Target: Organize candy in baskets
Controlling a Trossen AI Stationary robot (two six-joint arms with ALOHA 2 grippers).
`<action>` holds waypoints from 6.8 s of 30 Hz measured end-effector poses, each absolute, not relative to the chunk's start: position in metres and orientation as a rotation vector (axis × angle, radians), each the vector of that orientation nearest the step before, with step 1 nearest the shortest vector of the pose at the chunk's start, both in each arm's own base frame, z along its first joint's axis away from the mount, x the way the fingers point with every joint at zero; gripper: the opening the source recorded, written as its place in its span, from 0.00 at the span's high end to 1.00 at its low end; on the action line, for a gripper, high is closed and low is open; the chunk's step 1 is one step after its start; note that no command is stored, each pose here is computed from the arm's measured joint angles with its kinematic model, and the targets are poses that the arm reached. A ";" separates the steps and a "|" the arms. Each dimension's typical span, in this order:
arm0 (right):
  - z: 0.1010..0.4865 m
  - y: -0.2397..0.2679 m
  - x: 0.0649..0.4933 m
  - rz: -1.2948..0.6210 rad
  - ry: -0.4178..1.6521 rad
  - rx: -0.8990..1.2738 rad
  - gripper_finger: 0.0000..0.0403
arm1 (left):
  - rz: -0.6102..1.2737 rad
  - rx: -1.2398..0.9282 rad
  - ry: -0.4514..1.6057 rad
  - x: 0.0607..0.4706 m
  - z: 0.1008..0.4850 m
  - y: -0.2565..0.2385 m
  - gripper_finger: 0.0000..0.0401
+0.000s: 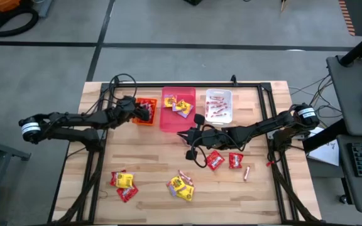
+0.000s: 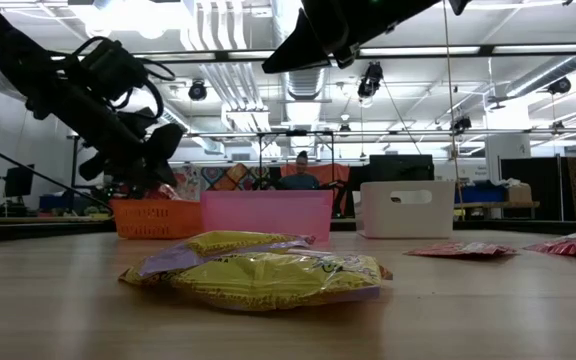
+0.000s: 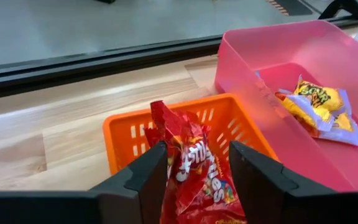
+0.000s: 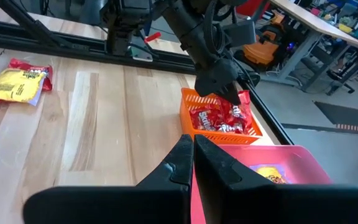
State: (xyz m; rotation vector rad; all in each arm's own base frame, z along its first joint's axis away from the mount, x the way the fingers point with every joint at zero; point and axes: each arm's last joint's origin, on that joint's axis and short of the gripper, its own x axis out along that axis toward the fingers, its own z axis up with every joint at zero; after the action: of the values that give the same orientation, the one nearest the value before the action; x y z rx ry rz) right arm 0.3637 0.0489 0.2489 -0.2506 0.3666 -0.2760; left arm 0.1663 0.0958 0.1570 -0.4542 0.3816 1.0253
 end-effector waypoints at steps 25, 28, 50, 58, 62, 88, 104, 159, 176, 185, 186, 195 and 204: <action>0.254 0.025 0.369 -0.211 0.457 0.088 0.98 | 0.781 -0.476 0.261 0.151 0.192 0.080 0.55; 0.253 0.022 0.370 -0.198 0.542 0.141 0.98 | 0.705 -0.486 0.230 0.150 0.198 0.073 0.55; 0.204 0.031 0.369 -0.146 0.945 0.306 0.93 | 0.311 -0.412 0.124 0.165 0.218 0.000 0.55; 0.203 0.031 0.368 -0.185 0.960 0.363 0.90 | 0.231 -0.388 0.114 0.169 0.219 -0.013 0.55; 0.199 0.031 0.369 -0.222 0.968 0.425 0.90 | 0.233 -0.386 0.125 0.171 0.217 -0.013 0.55; 0.164 0.038 0.379 -0.265 1.018 0.370 0.90 | 0.268 -0.333 0.119 0.176 0.215 -0.013 0.55; 0.165 0.044 0.382 -0.053 1.044 0.431 0.91 | 0.300 -0.330 0.112 0.176 0.215 -0.012 0.55; 0.128 0.033 0.407 -0.527 1.035 0.397 0.63 | 0.309 -0.303 0.115 0.176 0.215 -0.011 0.55; 0.128 0.033 0.404 -0.451 1.104 0.273 0.97 | 0.333 -0.300 0.110 0.176 0.215 -0.010 0.55; 0.169 0.038 0.396 -0.260 1.094 0.358 0.97 | 0.333 -0.300 0.110 0.176 0.215 -0.010 0.55; 0.175 0.038 0.395 -0.230 1.087 0.367 0.97 | 0.333 -0.300 0.110 0.176 0.215 -0.010 0.55; 0.219 0.039 0.383 -0.106 1.010 0.370 0.97 | 0.333 -0.299 0.112 0.176 0.215 -0.010 0.55; 0.273 0.012 0.342 -0.324 0.955 0.243 0.97 | 0.333 -0.300 0.110 0.176 0.215 -0.010 0.55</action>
State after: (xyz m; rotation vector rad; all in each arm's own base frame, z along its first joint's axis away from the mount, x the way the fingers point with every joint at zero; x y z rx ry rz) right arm 0.3421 0.0123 0.2733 0.2429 0.9552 -0.3243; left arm 0.1757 -0.0105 0.2148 -0.3005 0.1096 0.3330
